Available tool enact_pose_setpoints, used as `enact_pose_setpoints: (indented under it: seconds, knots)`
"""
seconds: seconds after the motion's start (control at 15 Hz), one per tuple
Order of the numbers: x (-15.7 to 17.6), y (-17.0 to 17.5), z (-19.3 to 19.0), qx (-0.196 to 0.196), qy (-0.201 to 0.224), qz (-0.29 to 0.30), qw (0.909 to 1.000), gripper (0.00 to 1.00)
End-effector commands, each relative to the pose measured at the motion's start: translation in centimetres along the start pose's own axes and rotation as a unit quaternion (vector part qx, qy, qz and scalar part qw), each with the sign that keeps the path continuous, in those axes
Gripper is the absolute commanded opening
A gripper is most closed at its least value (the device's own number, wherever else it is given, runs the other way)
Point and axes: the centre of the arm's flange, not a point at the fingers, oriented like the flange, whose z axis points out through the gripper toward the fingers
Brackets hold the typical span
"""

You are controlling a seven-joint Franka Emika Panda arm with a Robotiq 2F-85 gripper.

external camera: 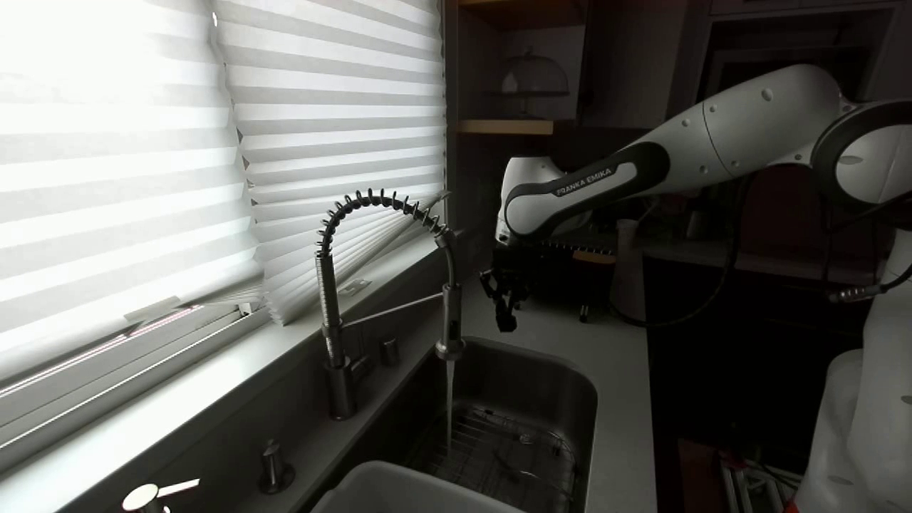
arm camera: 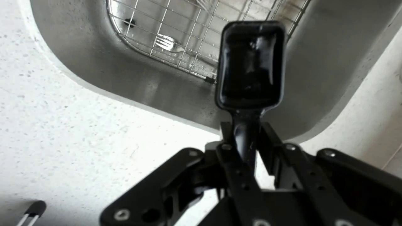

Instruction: Place the black ladle under the running faucet then put it back on the counter.

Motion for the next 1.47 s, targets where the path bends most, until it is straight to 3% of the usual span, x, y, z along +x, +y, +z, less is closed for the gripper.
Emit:
enact_pose_setpoints:
  seconds: [0.0,0.27,0.67,1.13,1.4]
  knots:
    - [2.2,3.6,0.6,-0.025,0.014,0.097,0.9949,0.06]
    - [4.6,7.3,1.7,-0.032,0.019,0.199,0.9793,0.06]
    - [6.2,12.0,4.6,-0.042,-0.003,0.329,0.9433,0.06]
    - [7.1,15.0,7.8,-0.006,-0.008,0.390,0.9206,0.06]
    - [6.8,15.6,9.5,-0.012,-0.029,0.419,0.9074,0.06]
